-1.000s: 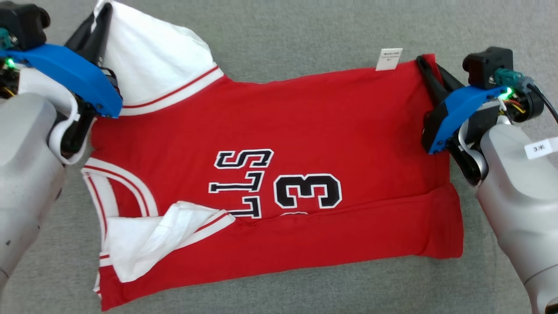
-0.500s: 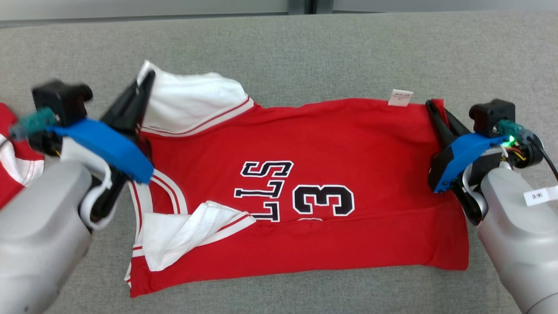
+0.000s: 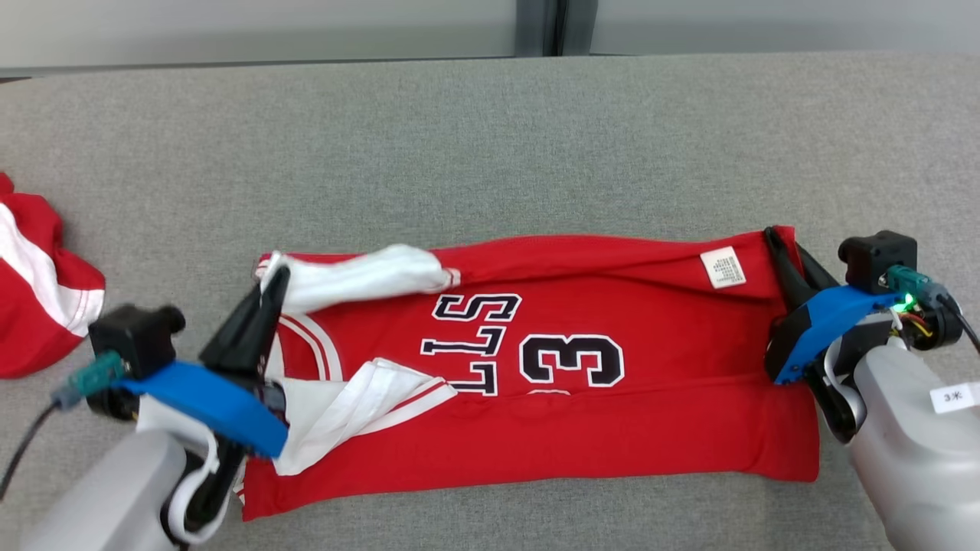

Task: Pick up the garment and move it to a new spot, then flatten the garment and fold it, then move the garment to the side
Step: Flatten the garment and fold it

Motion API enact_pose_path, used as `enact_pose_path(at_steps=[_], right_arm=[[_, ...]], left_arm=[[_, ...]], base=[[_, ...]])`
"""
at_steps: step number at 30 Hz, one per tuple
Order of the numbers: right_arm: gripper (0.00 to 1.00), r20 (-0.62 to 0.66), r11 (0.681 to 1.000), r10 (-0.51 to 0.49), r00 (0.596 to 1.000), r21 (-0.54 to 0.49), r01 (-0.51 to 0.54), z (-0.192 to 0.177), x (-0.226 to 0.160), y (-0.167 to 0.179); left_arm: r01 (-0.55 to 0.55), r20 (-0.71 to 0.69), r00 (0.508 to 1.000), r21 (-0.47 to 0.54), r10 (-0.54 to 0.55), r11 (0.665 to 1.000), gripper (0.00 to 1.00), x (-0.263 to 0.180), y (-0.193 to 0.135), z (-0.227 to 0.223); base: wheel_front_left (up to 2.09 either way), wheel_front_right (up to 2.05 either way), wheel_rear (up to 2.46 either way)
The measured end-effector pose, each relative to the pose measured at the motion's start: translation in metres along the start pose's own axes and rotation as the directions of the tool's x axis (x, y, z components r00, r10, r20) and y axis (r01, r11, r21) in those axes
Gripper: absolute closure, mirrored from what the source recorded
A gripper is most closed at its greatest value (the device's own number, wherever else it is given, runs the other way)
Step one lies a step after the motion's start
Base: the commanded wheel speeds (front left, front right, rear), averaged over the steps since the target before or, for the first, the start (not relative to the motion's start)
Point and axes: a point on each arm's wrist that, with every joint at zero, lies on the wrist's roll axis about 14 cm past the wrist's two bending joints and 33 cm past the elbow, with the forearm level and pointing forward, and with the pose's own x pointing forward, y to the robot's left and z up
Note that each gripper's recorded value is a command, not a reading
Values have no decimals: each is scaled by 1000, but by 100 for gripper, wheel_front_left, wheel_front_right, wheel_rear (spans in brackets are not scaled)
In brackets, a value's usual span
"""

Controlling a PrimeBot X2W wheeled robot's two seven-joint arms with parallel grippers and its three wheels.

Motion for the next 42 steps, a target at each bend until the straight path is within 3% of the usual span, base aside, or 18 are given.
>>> enact_pose_path(at_steps=[16, 17, 18, 19, 27, 33, 35, 42], right_arm=[[100, 15, 994, -43, 999, 103, 42, -25, -51, 1], [63, 13, 993, -44, 999, 110, 42, -28, -54, 2], [0, 19, 992, -43, 999, 116, 41, -28, -57, 4], [0, 25, 992, -44, 999, 122, 40, -28, -59, 5], [0, 115, 991, -63, 991, 124, 48, -7, -77, -1], [0, 194, 989, -90, 977, 133, 65, 18, -79, -10], [0, 155, 989, -89, 984, 133, 68, 11, -76, -8], [0, -28, 986, -68, 997, 148, 71, -33, -65, 7]], left_arm=[[-106, -22, 994, -108, 104, 988, 100, -52, -9, -40], [-118, -18, 993, -113, 116, 987, 100, -53, -7, -40], [-128, -13, 992, -108, 127, 986, 67, -54, -5, -39], [-138, -5, 990, -94, 138, 986, 0, -55, -3, -37], [-219, 120, 967, -51, 224, 974, 0, -61, 8, -10], [-316, 274, 914, 18, 300, 948, 0, -71, 23, 30], [-367, 326, 883, 31, 338, 930, 0, -79, 27, 41], [-447, 348, 853, 102, 389, 889, 0, -97, 39, 40]], base=[[0, 0, 0], [0, 0, 0], [0, 0, 0], [0, 0, 0], [0, 0, 0], [0, 0, 0], [0, 0, 0], [0, 0, 0]])
